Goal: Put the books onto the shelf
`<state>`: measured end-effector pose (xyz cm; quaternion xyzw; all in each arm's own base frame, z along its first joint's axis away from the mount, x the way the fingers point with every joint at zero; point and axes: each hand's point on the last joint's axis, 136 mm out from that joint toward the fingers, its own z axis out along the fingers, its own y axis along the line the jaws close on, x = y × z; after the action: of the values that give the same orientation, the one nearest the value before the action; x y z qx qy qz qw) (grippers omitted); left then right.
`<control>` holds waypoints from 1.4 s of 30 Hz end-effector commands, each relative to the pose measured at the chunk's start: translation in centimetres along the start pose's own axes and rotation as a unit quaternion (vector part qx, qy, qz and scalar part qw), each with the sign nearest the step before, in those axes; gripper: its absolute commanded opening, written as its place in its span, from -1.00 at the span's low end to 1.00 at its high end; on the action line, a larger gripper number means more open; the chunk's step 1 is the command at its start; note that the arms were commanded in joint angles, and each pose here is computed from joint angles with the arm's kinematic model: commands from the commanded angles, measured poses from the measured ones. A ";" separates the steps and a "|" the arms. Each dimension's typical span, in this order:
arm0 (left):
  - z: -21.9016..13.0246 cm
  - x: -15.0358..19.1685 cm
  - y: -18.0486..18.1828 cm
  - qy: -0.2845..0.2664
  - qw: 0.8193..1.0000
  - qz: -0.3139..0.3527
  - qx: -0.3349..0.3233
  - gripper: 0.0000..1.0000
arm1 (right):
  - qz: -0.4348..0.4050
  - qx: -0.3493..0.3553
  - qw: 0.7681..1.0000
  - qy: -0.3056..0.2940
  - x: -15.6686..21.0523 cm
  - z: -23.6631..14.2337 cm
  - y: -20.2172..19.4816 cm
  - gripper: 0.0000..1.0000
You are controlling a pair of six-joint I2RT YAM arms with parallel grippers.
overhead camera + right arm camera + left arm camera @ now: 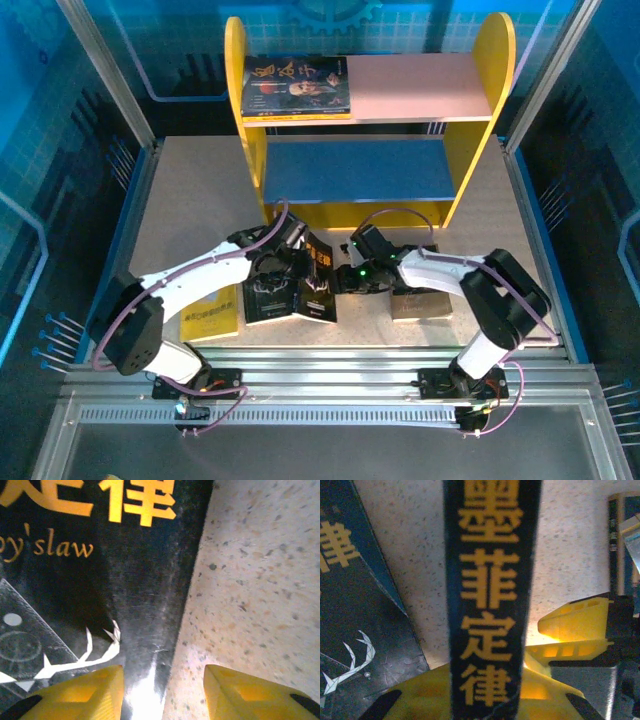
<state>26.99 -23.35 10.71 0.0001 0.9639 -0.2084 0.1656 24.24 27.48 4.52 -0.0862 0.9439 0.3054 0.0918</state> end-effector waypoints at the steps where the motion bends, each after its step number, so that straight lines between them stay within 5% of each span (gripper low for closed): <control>1: -5.1 -2.2 -3.7 -0.067 0.992 0.073 0.074 -1.00 | -0.010 0.012 1.000 -0.020 -0.3 -3.3 -0.3 -0.02; 9: -18.4 -2.9 -9.4 -0.196 0.937 0.186 0.221 -1.00 | -0.018 0.001 0.993 -0.119 -2.1 -11.8 0.9 0.13; 15: -29.2 -8.2 -12.5 -0.326 0.898 0.213 0.204 -1.00 | -0.058 -0.029 0.973 -0.224 -3.6 -20.4 4.5 0.26; 21: -37.4 -14.7 -17.5 -0.443 0.841 0.220 0.220 -1.00 | -0.109 -0.077 0.949 -0.285 -4.8 -25.7 8.9 0.28; 30: -44.9 -20.6 -23.1 -0.550 0.758 0.194 0.293 -1.00 | -0.185 -0.174 0.894 -0.369 -8.0 -32.3 16.3 0.35; 42: -48.0 -24.3 -23.8 -0.605 0.696 0.139 0.361 -1.00 | -0.236 -0.288 0.802 -0.468 -12.3 -40.7 24.4 0.64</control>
<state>35.87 -26.72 62.44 0.0874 0.6016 -0.4187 0.6746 26.66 24.14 49.18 -0.1625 0.6599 0.5093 0.5280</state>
